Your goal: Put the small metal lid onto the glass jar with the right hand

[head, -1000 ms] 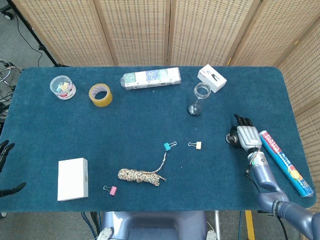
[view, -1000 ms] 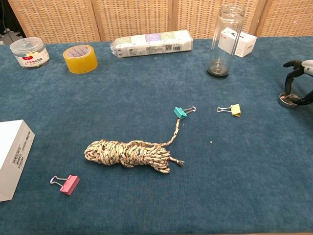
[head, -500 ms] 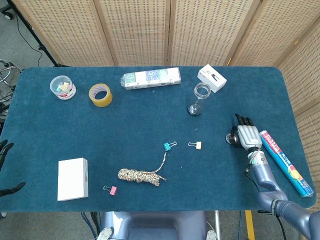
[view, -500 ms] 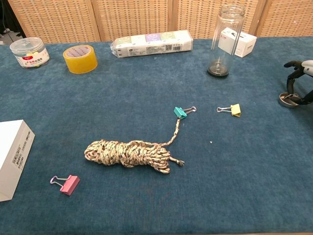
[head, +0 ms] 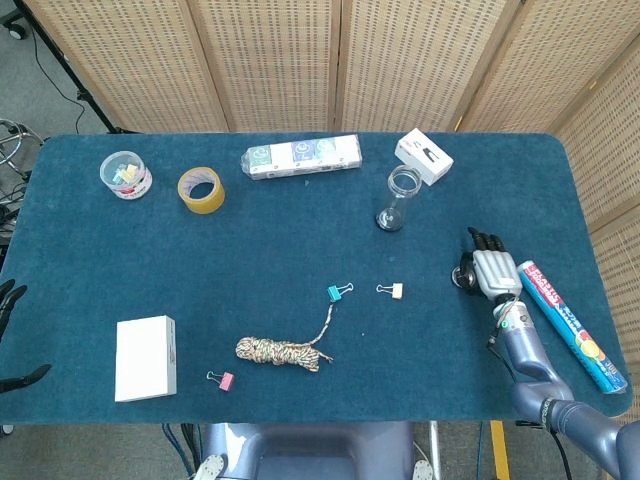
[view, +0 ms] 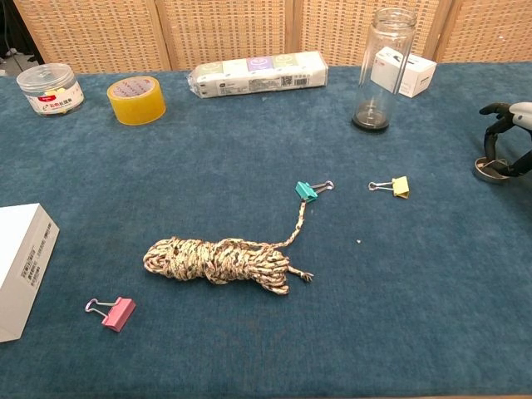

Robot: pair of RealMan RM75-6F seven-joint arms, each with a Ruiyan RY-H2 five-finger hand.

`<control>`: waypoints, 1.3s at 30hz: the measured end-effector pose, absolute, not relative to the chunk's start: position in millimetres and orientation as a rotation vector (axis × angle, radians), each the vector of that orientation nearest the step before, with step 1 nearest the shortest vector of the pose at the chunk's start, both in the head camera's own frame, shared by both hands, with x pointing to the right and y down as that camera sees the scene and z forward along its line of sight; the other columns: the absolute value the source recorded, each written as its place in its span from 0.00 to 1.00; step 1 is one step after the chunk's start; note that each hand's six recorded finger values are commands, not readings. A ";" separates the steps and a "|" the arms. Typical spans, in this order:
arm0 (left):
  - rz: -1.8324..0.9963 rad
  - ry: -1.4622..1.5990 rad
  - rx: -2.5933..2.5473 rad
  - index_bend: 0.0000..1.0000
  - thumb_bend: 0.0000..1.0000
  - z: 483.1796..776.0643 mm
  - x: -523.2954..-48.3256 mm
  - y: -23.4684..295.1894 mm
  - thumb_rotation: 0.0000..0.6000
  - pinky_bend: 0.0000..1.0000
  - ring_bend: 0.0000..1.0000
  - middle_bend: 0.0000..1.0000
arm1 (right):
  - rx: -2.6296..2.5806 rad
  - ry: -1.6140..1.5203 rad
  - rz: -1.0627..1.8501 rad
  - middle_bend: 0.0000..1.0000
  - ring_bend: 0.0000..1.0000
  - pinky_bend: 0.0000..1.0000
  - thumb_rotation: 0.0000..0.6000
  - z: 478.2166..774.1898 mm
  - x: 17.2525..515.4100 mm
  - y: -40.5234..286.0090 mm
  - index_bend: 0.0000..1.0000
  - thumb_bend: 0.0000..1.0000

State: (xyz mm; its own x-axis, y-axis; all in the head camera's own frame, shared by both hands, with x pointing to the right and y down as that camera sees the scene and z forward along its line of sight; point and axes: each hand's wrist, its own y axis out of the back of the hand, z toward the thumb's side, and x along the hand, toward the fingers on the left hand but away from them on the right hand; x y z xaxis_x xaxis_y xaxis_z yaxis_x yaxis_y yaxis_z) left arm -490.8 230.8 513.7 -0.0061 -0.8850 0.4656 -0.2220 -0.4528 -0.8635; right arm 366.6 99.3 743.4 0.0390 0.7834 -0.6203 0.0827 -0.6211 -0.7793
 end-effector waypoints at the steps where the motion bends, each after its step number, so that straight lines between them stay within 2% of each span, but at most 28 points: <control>1: -1.497 1.150 -1.705 0.00 0.00 513.7 -490.8 230.8 1.00 0.00 0.00 0.00 | -1.768 -0.876 1.633 0.00 0.00 0.00 1.00 743.5 366.7 99.5 0.61 0.52; 12: -1.499 1.149 -1.707 0.00 0.00 514.1 -490.6 230.7 1.00 0.00 0.00 0.00 | -1.770 -0.896 1.624 0.00 0.00 0.00 1.00 741.8 366.7 99.1 0.63 0.53; 24: -1.494 1.147 -1.712 0.00 0.00 513.5 -489.9 231.4 1.00 0.00 0.00 0.00 | -1.767 -0.928 1.577 0.00 0.00 0.00 1.00 726.3 364.1 92.4 0.63 0.54; 33: -1.484 1.151 -1.721 0.00 0.00 511.5 -490.2 232.1 1.00 0.00 0.00 0.00 | -1.743 -0.955 1.529 0.00 0.00 0.00 1.00 702.2 364.8 85.2 0.64 0.55; 39: -1.475 1.151 -1.728 0.00 0.00 510.0 -489.6 233.2 1.00 0.00 0.00 0.00 | -1.719 -0.984 1.467 0.00 0.00 0.00 1.00 673.3 363.7 72.7 0.64 0.57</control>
